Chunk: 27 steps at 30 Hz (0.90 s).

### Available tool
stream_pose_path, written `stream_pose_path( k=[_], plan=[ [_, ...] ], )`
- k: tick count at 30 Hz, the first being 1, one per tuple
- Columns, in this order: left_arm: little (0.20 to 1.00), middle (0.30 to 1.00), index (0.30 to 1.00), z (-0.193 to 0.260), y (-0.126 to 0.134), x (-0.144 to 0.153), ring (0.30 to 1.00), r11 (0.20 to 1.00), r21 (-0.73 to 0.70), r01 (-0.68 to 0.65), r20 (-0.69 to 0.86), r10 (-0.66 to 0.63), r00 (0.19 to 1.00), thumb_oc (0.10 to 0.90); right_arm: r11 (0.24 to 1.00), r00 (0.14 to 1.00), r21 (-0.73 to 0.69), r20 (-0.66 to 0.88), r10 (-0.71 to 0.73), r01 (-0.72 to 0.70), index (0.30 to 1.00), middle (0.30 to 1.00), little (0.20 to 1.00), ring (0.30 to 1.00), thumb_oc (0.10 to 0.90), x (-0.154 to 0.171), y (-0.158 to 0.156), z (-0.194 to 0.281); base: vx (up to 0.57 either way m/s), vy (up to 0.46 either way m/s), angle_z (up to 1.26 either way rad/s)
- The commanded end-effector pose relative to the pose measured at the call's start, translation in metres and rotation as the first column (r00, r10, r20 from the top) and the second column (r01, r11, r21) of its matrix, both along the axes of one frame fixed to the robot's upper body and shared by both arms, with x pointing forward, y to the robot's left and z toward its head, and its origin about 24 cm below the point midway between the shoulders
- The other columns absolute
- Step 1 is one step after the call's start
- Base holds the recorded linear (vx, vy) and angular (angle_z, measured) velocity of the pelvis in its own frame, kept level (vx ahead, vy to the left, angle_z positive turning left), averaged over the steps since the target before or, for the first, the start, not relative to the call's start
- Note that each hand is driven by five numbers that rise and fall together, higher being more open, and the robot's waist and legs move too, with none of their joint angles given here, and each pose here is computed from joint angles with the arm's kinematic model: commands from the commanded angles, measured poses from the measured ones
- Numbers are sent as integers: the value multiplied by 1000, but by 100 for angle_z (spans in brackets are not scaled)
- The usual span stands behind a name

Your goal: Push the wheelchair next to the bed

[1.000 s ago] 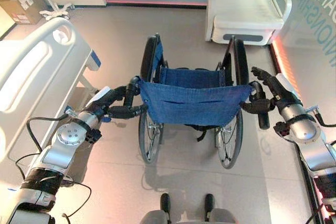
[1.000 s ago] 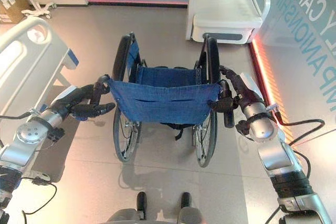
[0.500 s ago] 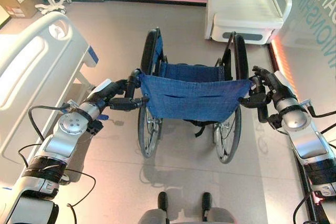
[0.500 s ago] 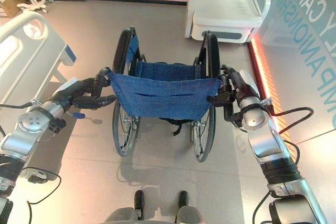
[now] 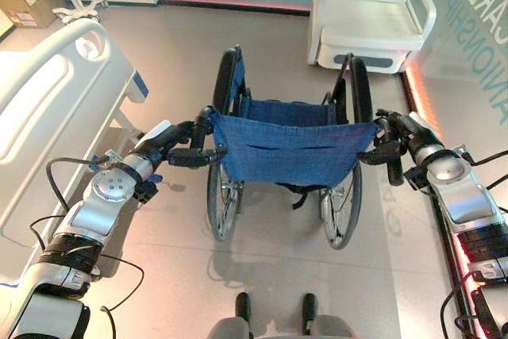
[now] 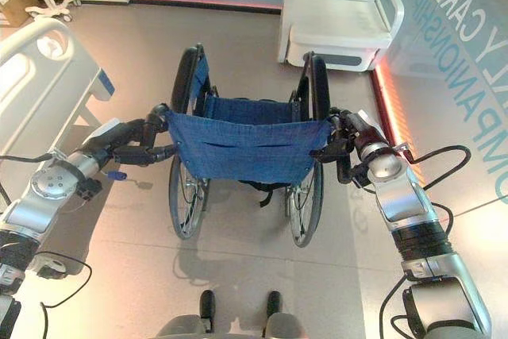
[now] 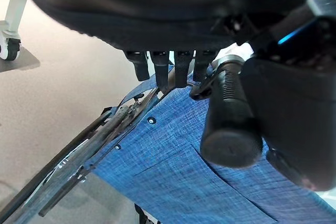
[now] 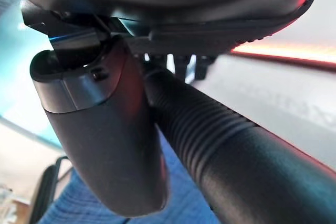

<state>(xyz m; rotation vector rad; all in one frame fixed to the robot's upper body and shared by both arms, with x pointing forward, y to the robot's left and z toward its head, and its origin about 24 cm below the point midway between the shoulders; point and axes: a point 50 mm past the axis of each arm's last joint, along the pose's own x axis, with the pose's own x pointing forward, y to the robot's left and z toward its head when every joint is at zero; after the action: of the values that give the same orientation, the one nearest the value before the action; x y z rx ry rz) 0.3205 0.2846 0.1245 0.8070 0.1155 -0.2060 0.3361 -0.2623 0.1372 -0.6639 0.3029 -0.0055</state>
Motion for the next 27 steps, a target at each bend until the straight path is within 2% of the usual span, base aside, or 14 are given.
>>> stream_pose_path(
  k=[1, 5, 8, 9, 11, 12, 13, 14, 19, 22, 26, 27],
  plan=[
    [900, 900, 900, 0, 56, -12, 900, 964, 163, -210, -46, 220, 974, 800, 964, 765, -12, -607, -217, 264, 900, 900, 900, 900, 800, -69, -54, -121, 0, 0, 0],
    [900, 900, 900, 8, 53, -7, 900, 962, 169, -214, 12, 215, 976, 800, 939, 738, 96, -647, -192, 329, 900, 900, 900, 900, 800, -68, -46, -130, 0, -3, -1],
    [900, 900, 900, 17, 49, -2, 900, 964, 145, -223, 88, 212, 973, 800, 892, 749, 275, -656, -99, 359, 900, 900, 900, 900, 800, -66, -33, -138, 0, 0, 0],
    [900, 900, 900, 20, 47, -1, 900, 966, 115, -231, 151, 213, 965, 800, 821, 778, 398, -622, -88, 410, 900, 900, 900, 900, 800, -64, -22, -143, 0, 0, 0],
    [900, 900, 900, 18, 44, -2, 900, 966, 98, -238, 182, 217, 959, 800, 766, 797, 453, -591, -126, 457, 900, 900, 900, 900, 800, -63, -16, -146, 21, 13, -1],
    [900, 900, 900, 14, 40, -4, 900, 968, 72, -241, 218, 221, 951, 800, 742, 812, 448, -540, -219, 498, 900, 900, 900, 900, 800, -64, -20, -150, 43, 31, -3],
    [900, 900, 900, 13, 40, -4, 900, 968, 68, -242, 222, 222, 949, 800, 742, 815, 444, -530, -235, 503, 900, 900, 900, 900, 800, -64, -21, -150, 50, 54, -7],
    [900, 900, 900, 11, 35, -5, 900, 967, 52, -250, 248, 230, 941, 800, 768, 825, 392, -477, -302, 507, 900, 900, 900, 900, 800, -64, -26, -149, 25, 37, -7],
    [900, 900, 900, 9, 27, -6, 900, 964, 32, -265, 287, 245, 926, 800, 838, 847, 212, -315, -428, 502, 900, 900, 900, 900, 800, -56, -32, -129, -19, 39, -6],
    [900, 900, 900, 14, 25, -5, 900, 961, 35, -275, 305, 252, 918, 800, 874, 860, 64, -222, -459, 482, 900, 900, 900, 900, 800, -50, -36, -104, -61, 40, -2],
    [900, 900, 900, 18, 28, -4, 900, 957, 46, -286, 308, 259, 916, 800, 904, 876, -91, -222, -427, 418, 900, 900, 900, 900, 800, -51, -47, -87, -15, 17, -1],
    [900, 900, 900, 18, 28, -4, 900, 957, 46, -286, 308, 258, 916, 800, 905, 877, -93, -223, -426, 416, 900, 900, 900, 900, 800, -51, -47, -87, 0, 0, 0]
  ],
)
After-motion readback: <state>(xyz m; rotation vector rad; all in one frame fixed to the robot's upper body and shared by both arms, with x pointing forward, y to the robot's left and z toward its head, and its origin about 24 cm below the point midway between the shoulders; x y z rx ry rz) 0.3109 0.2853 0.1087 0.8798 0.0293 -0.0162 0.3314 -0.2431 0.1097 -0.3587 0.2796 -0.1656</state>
